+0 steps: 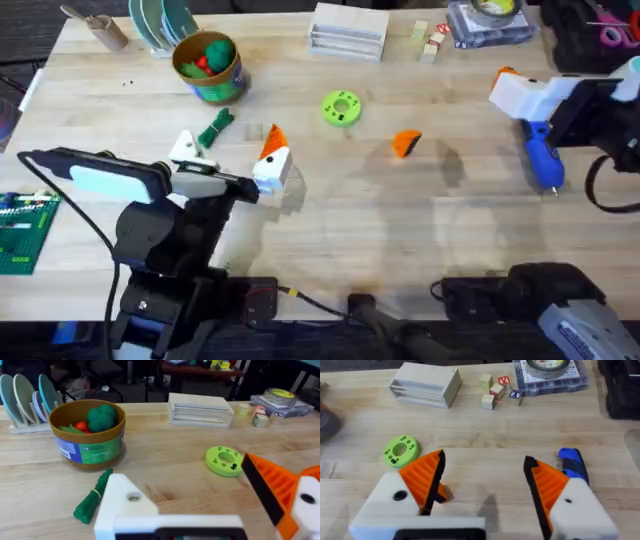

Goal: Pick up the gripper from the table and insert it into the empty holder that is missing its gripper. Then pick up a screw, insert it into the mounting hole, and use the screwdriver to tighten it. Finally, clean up the table by picking up the vegetable and placing it into the bucket.

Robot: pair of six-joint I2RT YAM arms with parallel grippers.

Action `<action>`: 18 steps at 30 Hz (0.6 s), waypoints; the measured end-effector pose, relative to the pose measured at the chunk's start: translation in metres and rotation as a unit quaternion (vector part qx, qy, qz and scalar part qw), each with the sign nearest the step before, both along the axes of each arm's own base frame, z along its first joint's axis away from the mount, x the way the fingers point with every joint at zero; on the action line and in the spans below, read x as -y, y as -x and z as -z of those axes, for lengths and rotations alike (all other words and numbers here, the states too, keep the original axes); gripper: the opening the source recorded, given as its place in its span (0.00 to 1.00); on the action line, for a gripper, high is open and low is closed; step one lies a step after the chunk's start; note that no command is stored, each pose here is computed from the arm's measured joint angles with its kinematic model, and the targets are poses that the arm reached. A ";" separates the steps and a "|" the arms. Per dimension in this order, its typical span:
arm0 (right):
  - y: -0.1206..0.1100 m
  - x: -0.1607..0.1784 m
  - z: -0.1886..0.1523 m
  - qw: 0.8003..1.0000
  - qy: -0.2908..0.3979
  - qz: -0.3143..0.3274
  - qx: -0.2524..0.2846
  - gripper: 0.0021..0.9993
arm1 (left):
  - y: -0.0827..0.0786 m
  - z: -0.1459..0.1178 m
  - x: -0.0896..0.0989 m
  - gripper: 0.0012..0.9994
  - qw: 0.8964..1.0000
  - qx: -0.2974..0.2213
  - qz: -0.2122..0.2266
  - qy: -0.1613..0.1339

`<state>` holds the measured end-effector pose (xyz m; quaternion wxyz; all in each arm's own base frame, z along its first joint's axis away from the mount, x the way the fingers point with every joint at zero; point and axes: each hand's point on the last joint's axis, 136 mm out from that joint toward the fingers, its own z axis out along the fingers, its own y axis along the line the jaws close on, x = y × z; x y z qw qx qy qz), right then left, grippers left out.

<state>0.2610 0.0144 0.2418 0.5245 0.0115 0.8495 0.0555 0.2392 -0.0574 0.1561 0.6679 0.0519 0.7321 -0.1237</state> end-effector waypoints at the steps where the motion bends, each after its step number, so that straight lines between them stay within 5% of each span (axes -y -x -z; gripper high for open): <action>1: 0.000 0.000 0.000 1.000 0.000 0.000 0.000 0.99 | 0.000 0.000 0.001 0.99 1.000 0.000 0.002 0.000; 7: 0.000 0.000 0.000 1.000 0.000 0.000 0.000 0.99 | 0.003 -0.001 0.010 0.99 1.000 0.002 0.030 0.003; 18: 0.000 0.000 0.000 1.000 0.000 0.000 0.000 0.99 | 0.024 -0.007 0.054 0.99 0.985 0.010 0.171 0.013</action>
